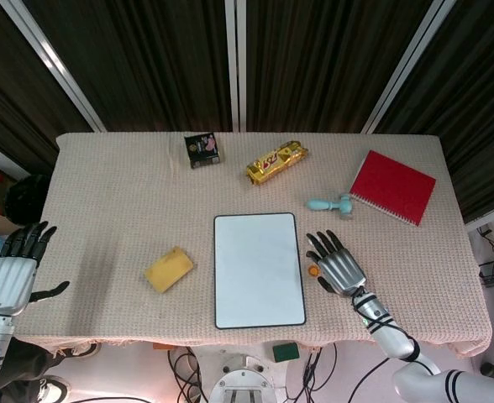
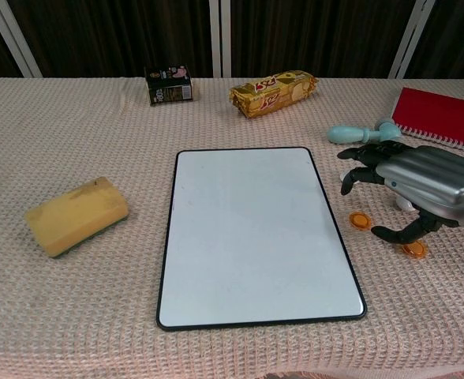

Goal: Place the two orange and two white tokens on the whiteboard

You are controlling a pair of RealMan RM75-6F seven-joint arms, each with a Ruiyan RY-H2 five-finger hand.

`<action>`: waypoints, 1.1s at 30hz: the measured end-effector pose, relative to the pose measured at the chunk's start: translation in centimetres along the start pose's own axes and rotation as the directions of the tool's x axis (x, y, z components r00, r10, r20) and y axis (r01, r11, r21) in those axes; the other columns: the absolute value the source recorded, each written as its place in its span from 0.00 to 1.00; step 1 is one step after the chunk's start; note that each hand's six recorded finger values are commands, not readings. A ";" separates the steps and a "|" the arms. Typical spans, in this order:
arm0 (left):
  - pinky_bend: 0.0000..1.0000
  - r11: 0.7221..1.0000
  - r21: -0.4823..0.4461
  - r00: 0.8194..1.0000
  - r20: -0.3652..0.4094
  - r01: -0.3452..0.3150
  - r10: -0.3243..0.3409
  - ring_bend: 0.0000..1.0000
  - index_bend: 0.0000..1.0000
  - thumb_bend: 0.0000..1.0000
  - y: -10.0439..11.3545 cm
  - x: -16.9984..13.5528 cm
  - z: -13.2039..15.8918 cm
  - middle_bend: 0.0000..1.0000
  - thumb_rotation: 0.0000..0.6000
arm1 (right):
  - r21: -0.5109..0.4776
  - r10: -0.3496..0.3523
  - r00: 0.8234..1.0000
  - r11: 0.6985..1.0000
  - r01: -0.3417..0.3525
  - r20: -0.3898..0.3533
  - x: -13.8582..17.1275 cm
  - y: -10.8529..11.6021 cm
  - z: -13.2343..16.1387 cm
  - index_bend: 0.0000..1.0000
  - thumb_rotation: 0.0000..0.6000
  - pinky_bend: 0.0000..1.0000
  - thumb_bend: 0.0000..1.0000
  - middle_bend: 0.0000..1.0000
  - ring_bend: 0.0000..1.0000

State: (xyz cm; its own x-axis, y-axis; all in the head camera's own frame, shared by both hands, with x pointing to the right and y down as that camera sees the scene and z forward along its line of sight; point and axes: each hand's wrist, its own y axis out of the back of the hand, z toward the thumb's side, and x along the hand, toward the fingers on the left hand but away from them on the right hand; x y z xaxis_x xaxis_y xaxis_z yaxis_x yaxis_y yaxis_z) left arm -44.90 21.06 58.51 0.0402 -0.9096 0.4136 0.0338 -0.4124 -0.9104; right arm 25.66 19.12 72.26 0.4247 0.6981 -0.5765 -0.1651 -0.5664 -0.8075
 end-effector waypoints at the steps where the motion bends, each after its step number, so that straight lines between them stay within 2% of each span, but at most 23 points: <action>1: 0.10 1.000 0.000 1.000 -0.001 0.001 -0.001 0.00 0.07 0.09 0.0 0.0 0.0 0.04 0.80 | 0.001 0.000 1.000 1.000 0.000 -0.001 -0.1 0.0 0.1 0.30 1.00 0.00 0.33 0.00 0.00; 11: 0.10 1.000 -0.001 1.000 -0.002 0.008 -0.008 0.00 0.07 0.09 0.0 0.0 0.0 0.04 0.80 | 0.001 -0.003 1.000 1.000 0.003 -0.005 -0.4 -0.4 0.5 0.41 1.00 0.00 0.33 0.00 0.00; 17: 0.10 1.000 0.000 1.000 -0.006 0.016 -0.016 0.00 0.07 0.09 -0.2 0.0 -0.1 0.04 0.79 | 0.009 0.000 1.000 1.000 0.000 0.003 -0.5 -0.7 0.5 0.43 1.00 0.00 0.34 0.00 0.00; 24: 0.10 1.000 0.003 1.000 -0.009 0.026 -0.026 0.00 0.07 0.09 -0.3 0.1 -0.1 0.04 0.79 | 0.010 -0.002 1.000 1.000 0.002 0.002 -0.7 -0.7 0.5 0.51 1.00 0.00 0.38 0.00 0.00; 28: 0.10 1.000 0.003 1.000 -0.013 0.027 -0.027 0.00 0.07 0.09 -0.3 0.1 -0.2 0.04 0.79 | 0.001 -0.019 1.000 1.000 0.019 -0.007 -0.8 -0.2 0.7 0.55 1.00 0.00 0.43 0.00 0.00; 33: 0.10 1.000 0.005 0.999 -0.015 0.030 -0.030 0.00 0.07 0.09 -0.3 0.2 -0.3 0.04 0.80 | -0.021 -0.058 0.998 0.998 0.058 -0.038 -1.3 1.3 1.6 0.56 1.00 0.00 0.44 0.00 0.00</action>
State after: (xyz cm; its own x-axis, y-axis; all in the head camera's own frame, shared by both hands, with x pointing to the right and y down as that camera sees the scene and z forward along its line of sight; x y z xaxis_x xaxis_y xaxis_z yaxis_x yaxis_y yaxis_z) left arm -45.16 21.04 58.87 0.0246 -0.8974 0.4405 0.0400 -0.4394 -0.8974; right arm 23.47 18.20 71.72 0.4670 0.7128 -0.5233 -0.1217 -0.5343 -0.8365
